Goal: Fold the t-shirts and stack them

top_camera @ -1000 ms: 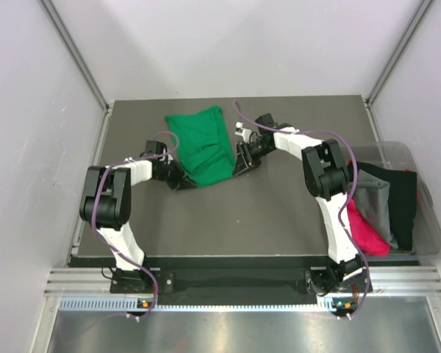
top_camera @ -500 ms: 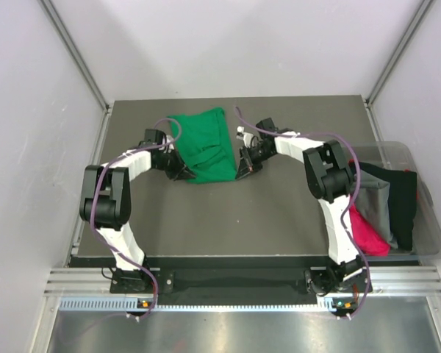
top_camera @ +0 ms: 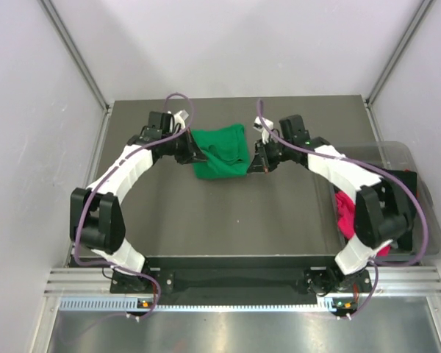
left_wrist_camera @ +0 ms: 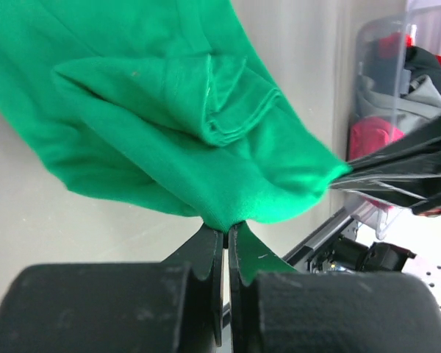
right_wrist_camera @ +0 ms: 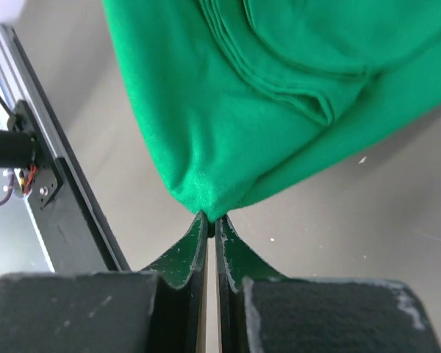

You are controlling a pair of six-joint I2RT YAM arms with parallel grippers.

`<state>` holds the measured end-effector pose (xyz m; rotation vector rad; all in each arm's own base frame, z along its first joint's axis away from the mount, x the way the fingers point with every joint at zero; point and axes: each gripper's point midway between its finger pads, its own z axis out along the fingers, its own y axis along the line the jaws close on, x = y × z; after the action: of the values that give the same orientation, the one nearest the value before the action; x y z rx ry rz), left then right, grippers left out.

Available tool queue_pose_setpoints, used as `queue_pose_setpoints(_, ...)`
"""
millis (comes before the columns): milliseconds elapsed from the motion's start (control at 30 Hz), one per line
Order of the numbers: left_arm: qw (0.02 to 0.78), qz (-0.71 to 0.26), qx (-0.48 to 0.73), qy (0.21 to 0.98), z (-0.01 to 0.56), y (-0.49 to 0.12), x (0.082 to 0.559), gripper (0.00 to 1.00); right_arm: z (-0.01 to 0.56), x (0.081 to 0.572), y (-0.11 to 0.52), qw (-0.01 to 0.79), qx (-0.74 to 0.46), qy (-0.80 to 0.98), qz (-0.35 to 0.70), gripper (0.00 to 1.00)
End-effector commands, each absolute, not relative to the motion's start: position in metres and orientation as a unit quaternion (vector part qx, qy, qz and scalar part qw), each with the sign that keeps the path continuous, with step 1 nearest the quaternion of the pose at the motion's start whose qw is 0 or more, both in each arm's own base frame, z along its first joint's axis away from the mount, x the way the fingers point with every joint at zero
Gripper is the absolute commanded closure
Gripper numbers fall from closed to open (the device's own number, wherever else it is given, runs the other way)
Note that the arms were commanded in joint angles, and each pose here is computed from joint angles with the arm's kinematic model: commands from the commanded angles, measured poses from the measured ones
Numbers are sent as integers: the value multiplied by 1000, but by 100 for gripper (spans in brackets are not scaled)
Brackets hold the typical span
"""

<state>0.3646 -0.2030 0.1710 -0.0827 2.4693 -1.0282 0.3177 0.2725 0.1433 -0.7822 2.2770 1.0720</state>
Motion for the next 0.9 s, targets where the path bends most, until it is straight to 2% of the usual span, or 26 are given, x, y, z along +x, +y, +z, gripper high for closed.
queue_pose_setpoints(0, 257, -377, -22, 889, 190, -199, 355, 100, 174, 323, 267, 318, -296, 816, 382, 100)
queue_pose_setpoints(133, 260, -384, -26, 886, 193, -197, 342, 100, 187, 324, 261, 340, -301, 810, 372, 100)
queue_pose_setpoints(433, 211, -410, -64, 885, 165, -201, 317, 100, 173, 342, 258, 339, -290, 818, 362, 100)
queue_pose_setpoints(667, 205, -412, -56, 886, 163, -206, 344, 100, 165, 379, 266, 334, -291, 821, 360, 100)
queue_pose_setpoints(867, 180, -416, -80, 888, 145, -200, 376, 100, 183, 430, 274, 369, -288, 809, 356, 100)
